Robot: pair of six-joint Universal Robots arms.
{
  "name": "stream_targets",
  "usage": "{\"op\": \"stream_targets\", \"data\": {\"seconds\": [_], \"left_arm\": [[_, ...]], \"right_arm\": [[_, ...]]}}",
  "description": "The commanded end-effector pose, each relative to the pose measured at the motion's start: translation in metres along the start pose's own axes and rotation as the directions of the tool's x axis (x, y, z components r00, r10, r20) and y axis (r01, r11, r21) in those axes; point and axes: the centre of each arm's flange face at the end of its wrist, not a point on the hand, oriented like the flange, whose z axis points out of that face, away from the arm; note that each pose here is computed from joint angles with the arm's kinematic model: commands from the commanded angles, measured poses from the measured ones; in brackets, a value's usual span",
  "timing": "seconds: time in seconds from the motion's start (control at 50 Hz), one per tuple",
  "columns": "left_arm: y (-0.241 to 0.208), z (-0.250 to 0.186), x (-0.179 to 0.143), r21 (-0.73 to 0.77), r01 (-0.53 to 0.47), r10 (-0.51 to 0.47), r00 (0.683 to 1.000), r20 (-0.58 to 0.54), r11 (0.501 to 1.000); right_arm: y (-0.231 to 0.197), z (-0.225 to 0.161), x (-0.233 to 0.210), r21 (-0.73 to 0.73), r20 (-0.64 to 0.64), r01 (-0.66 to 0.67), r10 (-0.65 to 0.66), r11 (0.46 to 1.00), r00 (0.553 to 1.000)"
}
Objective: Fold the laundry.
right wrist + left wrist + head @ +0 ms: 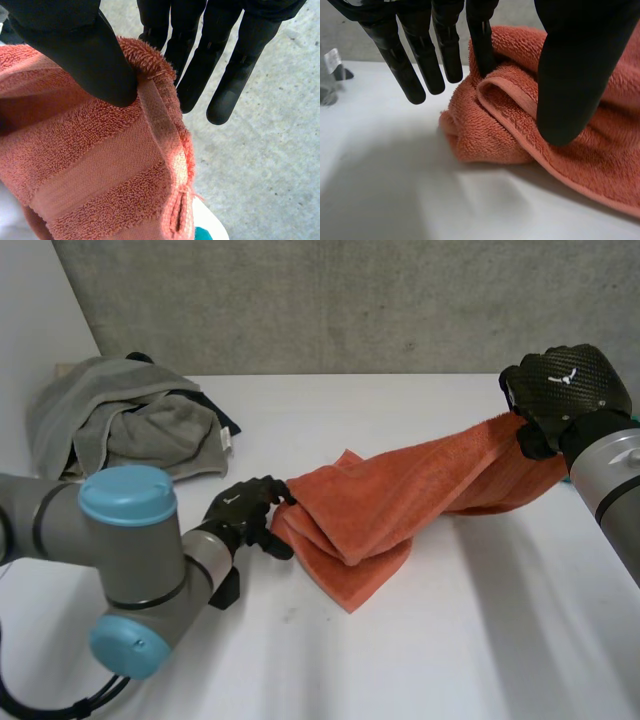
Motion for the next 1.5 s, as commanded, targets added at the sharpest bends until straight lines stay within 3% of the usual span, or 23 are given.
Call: {"op": "stream_targets", "data": {"seconds": [0.02, 0.3, 0.36, 0.48, 0.5, 0.6, 0.72, 0.86, 0.88, 0.98, 1.1, 1.18, 1.2, 1.22, 1.24, 1.28, 1.3, 1.36, 1.4, 1.5], "left_arm": [[0.013, 0.019, 0.018, 0.0, -0.022, 0.022, 0.999, -0.046, 1.0], [-0.002, 0.038, 0.019, 0.075, -0.03, 0.034, 0.998, -0.05, 0.997], [-0.031, 0.029, 0.015, 0.147, -0.077, 0.078, 0.997, -0.003, 0.986], [-0.118, -0.019, 0.007, 0.351, -0.178, 0.147, 0.983, 0.111, 0.919], [-0.145, -0.038, 0.01, 0.422, -0.199, 0.161, 0.979, 0.125, 0.884], [-0.196, -0.093, 0.03, 0.561, -0.243, 0.214, 0.97, 0.118, 0.791], [-0.207, -0.123, 0.041, 0.557, -0.285, 0.288, 0.954, 0.085, 0.78], [-0.167, -0.088, 0.019, 0.362, -0.45, 0.426, 0.892, 0.15, 0.816], [-0.152, -0.074, 0.013, 0.301, -0.497, 0.471, 0.868, 0.158, 0.814], [-0.104, -0.03, -0.005, 0.129, -0.595, 0.581, 0.803, 0.132, 0.793], [-0.107, 0.022, -0.016, 0.172, -0.643, 0.615, 0.765, 0.192, 0.746], [-0.161, 0.037, -0.003, 0.395, -0.654, 0.583, 0.756, 0.298, 0.646], [-0.187, 0.037, 0.005, 0.495, -0.651, 0.559, 0.755, 0.344, 0.575], [-0.201, 0.036, 0.007, 0.541, -0.648, 0.542, 0.755, 0.369, 0.536], [-0.225, 0.031, 0.013, 0.627, -0.638, 0.505, 0.759, 0.411, 0.447], [-0.247, 0.021, 0.019, 0.695, -0.625, 0.467, 0.763, 0.447, 0.355], [-0.266, 0.01, 0.025, 0.748, -0.609, 0.432, 0.768, 0.473, 0.264], [-0.286, -0.005, 0.032, 0.792, -0.589, 0.39, 0.775, 0.497, 0.16], [-0.287, -0.01, 0.033, 0.793, -0.589, 0.388, 0.775, 0.499, 0.156], [-0.258, -0.01, 0.026, 0.745, -0.611, 0.437, 0.766, 0.471, 0.268]], "right_arm": [[0.004, -0.002, 0.001, -0.013, -0.004, 0.0, 0.0, 1.0, 1.0], [-0.012, -0.011, 0.011, 0.037, -0.036, 0.014, -0.013, 0.999, 0.999], [-0.025, -0.015, 0.021, 0.07, -0.066, 0.026, -0.022, 0.997, 0.998], [-0.059, -0.033, 0.043, 0.104, -0.098, 0.094, -0.084, 0.99, 0.992], [-0.069, -0.036, 0.046, 0.124, -0.092, 0.105, -0.094, 0.987, 0.991], [-0.097, -0.047, 0.057, 0.157, -0.085, 0.123, -0.111, 0.98, 0.99], [-0.107, -0.057, 0.074, 0.086, -0.076, 0.149, -0.143, 0.985, 0.987], [-0.059, -0.031, 0.068, -0.115, 0.039, 0.242, -0.239, 0.964, 0.97], [-0.042, -0.019, 0.061, -0.165, 0.084, 0.251, -0.24, 0.954, 0.967], [-0.008, 0.009, 0.044, -0.244, 0.16, 0.237, -0.202, 0.94, 0.966], [0.011, 0.052, 0.032, -0.201, 0.079, 0.22, -0.208, 0.955, 0.975], [-0.005, 0.082, 0.043, -0.048, -0.096, 0.228, -0.231, 0.973, 0.968], [-0.02, 0.093, 0.053, 0.049, -0.198, 0.243, -0.229, 0.969, 0.953], [-0.028, 0.097, 0.058, 0.099, -0.246, 0.252, -0.222, 0.963, 0.943], [-0.042, 0.102, 0.064, 0.18, -0.317, 0.271, -0.205, 0.946, 0.926], [-0.062, 0.107, 0.076, 0.295, -0.424, 0.308, -0.165, 0.905, 0.891], [-0.069, 0.107, 0.079, 0.329, -0.451, 0.318, -0.148, 0.889, 0.88], [-0.086, 0.103, 0.078, 0.397, -0.484, 0.335, -0.116, 0.854, 0.867], [-0.095, 0.098, 0.072, 0.415, -0.472, 0.33, -0.109, 0.848, 0.875], [-0.079, 0.091, 0.053, 0.359, -0.394, 0.297, -0.145, 0.885, 0.908]]}}
